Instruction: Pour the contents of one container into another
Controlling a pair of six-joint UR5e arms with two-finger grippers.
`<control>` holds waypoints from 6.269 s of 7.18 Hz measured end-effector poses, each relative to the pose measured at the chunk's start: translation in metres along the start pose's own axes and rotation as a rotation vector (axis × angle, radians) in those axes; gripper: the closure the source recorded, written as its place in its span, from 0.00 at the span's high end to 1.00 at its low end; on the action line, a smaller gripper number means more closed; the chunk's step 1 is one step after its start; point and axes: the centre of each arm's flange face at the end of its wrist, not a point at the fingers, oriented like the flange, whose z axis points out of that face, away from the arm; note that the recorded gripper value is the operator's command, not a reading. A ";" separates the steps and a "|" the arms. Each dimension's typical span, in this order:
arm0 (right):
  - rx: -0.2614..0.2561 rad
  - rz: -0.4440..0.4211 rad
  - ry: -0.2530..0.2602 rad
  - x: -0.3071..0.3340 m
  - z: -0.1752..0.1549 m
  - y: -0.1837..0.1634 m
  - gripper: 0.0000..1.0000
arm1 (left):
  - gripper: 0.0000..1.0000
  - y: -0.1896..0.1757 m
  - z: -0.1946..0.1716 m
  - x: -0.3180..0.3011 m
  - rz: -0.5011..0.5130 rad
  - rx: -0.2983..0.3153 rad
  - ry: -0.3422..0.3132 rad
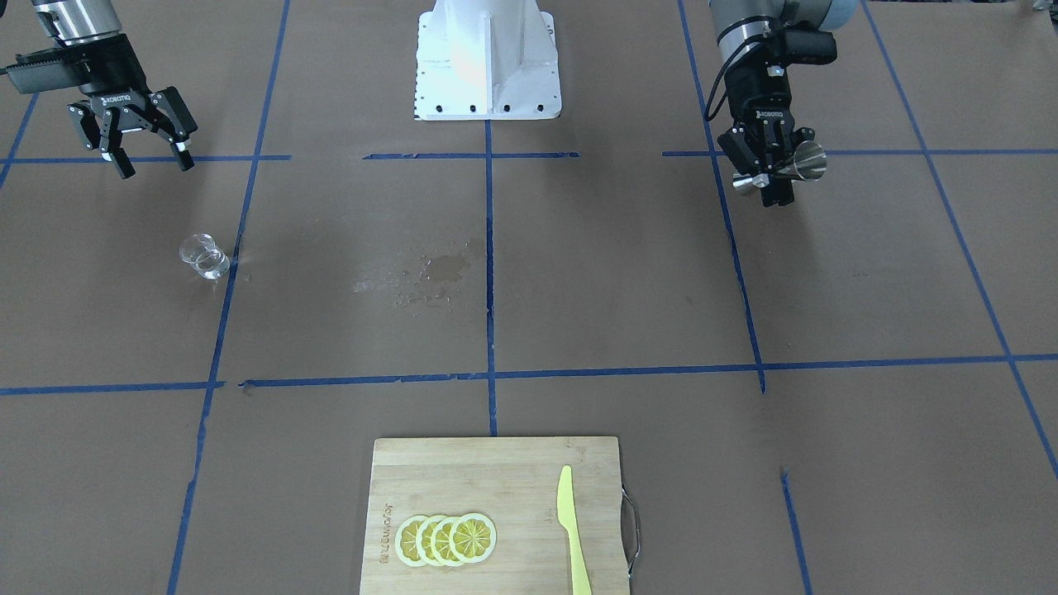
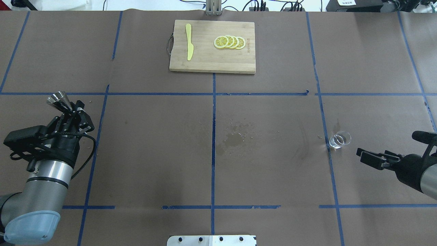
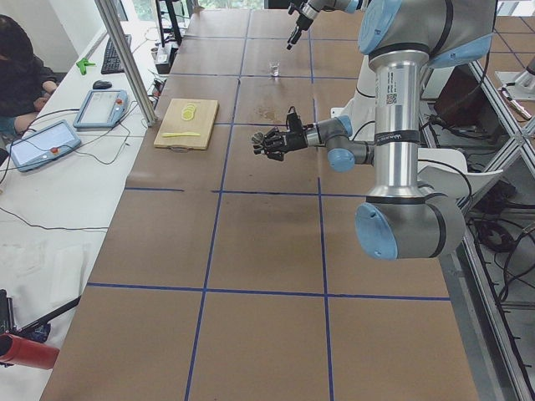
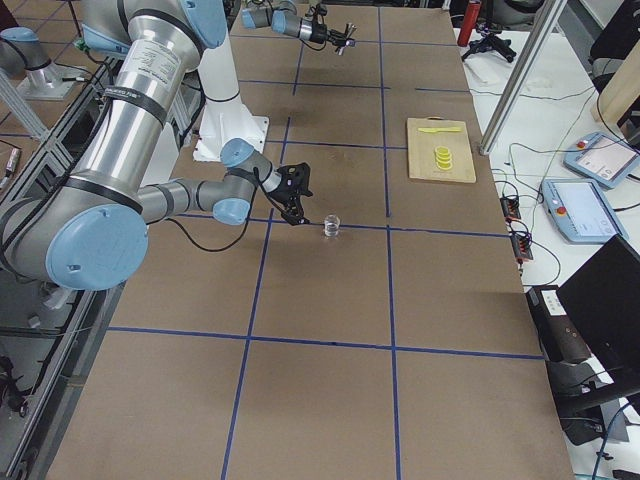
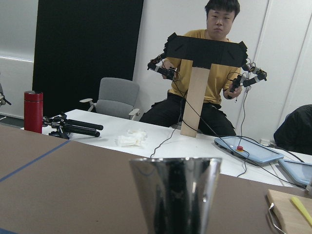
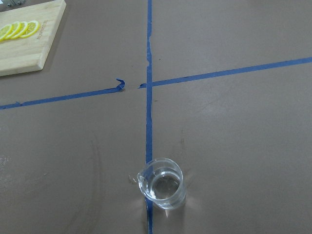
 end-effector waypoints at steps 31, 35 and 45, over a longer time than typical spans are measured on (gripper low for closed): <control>0.548 -0.234 0.168 -0.026 0.163 0.087 0.91 | 0.00 0.001 -0.007 0.069 0.176 0.119 0.298; 0.546 -0.231 0.176 -0.023 0.165 0.083 0.91 | 0.00 0.001 -0.007 0.069 0.177 0.118 0.298; 0.551 -0.174 0.117 -0.026 0.161 0.072 0.00 | 0.00 0.000 -0.007 0.070 0.170 0.120 0.299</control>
